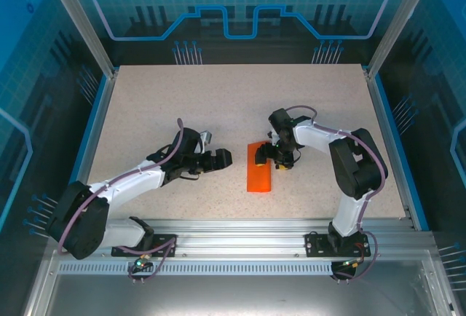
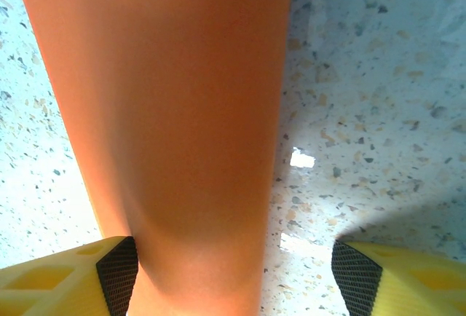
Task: Fold a paper plane with a square sheet of paper (pick it up from the middle)
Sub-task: Fold the square sheet of paper in half at the center of the table, then hold the square sheet of paper at the center of the table.
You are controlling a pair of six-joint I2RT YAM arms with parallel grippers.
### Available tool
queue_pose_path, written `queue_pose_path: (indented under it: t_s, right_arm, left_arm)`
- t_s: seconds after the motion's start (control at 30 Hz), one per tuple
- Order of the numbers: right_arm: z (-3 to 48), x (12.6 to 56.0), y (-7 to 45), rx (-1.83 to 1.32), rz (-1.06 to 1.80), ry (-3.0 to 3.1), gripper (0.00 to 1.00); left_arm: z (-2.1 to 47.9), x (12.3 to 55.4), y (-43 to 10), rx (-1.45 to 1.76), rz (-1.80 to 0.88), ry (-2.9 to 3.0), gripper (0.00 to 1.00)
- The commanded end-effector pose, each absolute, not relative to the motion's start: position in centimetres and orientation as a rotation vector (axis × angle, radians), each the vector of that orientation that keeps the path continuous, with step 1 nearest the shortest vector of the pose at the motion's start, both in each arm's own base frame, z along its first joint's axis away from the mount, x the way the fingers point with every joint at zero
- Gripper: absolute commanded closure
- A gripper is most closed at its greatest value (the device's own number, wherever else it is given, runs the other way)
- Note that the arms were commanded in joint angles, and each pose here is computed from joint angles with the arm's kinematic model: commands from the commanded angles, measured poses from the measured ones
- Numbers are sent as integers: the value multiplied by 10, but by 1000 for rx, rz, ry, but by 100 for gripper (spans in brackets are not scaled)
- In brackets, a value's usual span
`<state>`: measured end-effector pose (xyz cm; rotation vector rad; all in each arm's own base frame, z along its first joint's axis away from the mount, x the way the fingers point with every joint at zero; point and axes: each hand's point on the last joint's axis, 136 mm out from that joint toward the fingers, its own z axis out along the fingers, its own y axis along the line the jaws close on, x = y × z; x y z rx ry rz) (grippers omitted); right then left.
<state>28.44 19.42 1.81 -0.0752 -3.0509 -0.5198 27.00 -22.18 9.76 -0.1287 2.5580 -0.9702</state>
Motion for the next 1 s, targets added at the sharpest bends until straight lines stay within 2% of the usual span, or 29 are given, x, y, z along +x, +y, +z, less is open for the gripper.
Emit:
queue_pose_path:
  t_s: [0.0,0.27,0.47,0.53,0.77,0.97]
  right_arm:
    - [-14,281,187,-85,-416,-3049,26]
    - [-20,275,187,-25,-352,-3033,25]
    - [-23,275,183,-30,-291,-3039,25]
    - [-25,275,181,-34,-267,-3040,25]
    - [-28,274,179,-50,-248,-3038,25]
    - [-31,274,178,-53,-233,-3035,25]
  left_arm:
    - [108,273,-231,-66,-999,2536,5]
    - [106,273,-235,-56,-1000,2545,7]
    - [103,274,-237,-57,-998,2559,15]
    - [102,274,-239,-60,-1000,2566,21]
    - [96,275,-252,-55,-1017,2592,57]
    - [87,278,-270,-63,-1036,2621,96]
